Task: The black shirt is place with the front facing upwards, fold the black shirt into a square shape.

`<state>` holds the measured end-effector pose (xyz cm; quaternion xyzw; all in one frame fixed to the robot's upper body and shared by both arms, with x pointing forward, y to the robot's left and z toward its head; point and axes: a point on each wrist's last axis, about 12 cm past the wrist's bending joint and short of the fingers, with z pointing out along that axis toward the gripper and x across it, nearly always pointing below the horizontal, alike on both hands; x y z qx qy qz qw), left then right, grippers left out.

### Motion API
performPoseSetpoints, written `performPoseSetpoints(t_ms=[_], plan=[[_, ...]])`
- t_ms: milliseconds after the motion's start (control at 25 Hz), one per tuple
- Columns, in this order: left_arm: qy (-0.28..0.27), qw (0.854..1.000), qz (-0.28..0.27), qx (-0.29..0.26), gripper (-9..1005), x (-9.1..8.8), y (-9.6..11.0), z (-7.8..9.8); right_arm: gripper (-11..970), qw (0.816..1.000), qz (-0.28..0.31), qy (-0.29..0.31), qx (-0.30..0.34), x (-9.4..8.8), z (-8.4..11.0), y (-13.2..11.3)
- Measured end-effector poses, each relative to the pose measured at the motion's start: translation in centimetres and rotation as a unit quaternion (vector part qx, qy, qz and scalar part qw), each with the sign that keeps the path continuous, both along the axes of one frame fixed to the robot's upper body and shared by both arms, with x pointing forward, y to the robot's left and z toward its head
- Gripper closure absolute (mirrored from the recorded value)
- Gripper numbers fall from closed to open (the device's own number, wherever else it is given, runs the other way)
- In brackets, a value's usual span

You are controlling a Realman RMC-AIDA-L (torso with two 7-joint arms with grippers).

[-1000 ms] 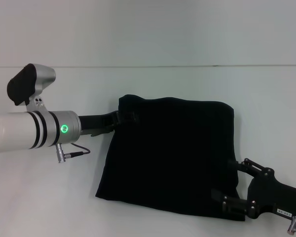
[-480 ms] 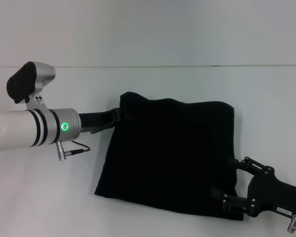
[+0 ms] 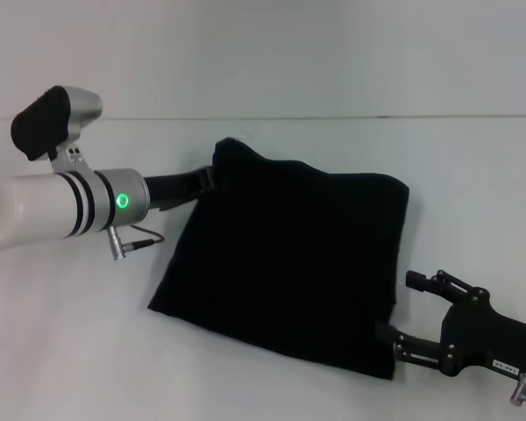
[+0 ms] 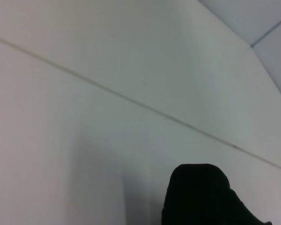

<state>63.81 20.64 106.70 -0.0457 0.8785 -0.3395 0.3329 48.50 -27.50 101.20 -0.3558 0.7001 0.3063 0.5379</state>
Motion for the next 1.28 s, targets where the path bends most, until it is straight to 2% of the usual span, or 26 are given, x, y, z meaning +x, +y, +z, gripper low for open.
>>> performPoseSetpoints(t_ms=[200, 400, 640, 760, 920, 1040, 1280], plan=[[-0.001, 0.999, 0.046, -0.027, 947, 0.2, 1.6, 0.1, 29, 1.0, -0.008, -0.002, 0.005, 0.1, 0.1, -0.2], [0.023, 0.991, 0.092, -0.091, 947, -1.5, 3.7, -1.2, 28, 1.0, -0.02, -0.004, 0.009, 0.1, 0.1, -0.4], [0.04, 0.978, 0.139, -0.154, 946, -3.8, 5.0, -2.9, 28, 1.0, -0.02, -0.005, 0.01, 0.2, 0.2, -0.4], [0.035, 0.976, 0.14, -0.164, 946, -4.2, 5.2, -3.0, 28, 1.0, -0.019, -0.006, 0.01, 0.2, 0.2, -0.3], [0.012, 0.982, 0.109, -0.153, 946, -4.2, 5.0, -2.6, 28, 1.0, -0.022, -0.006, 0.011, 0.2, 0.3, -0.4], [0.005, 0.984, 0.099, -0.147, 889, -4.2, 5.1, -2.4, 28, 1.0, -0.023, -0.007, 0.012, 0.2, 0.3, -0.4], [0.001, 0.984, 0.101, -0.148, 640, -4.7, 6.4, -2.4, 28, 0.999, -0.028, -0.009, 0.018, 0.2, 0.3, -0.4]])
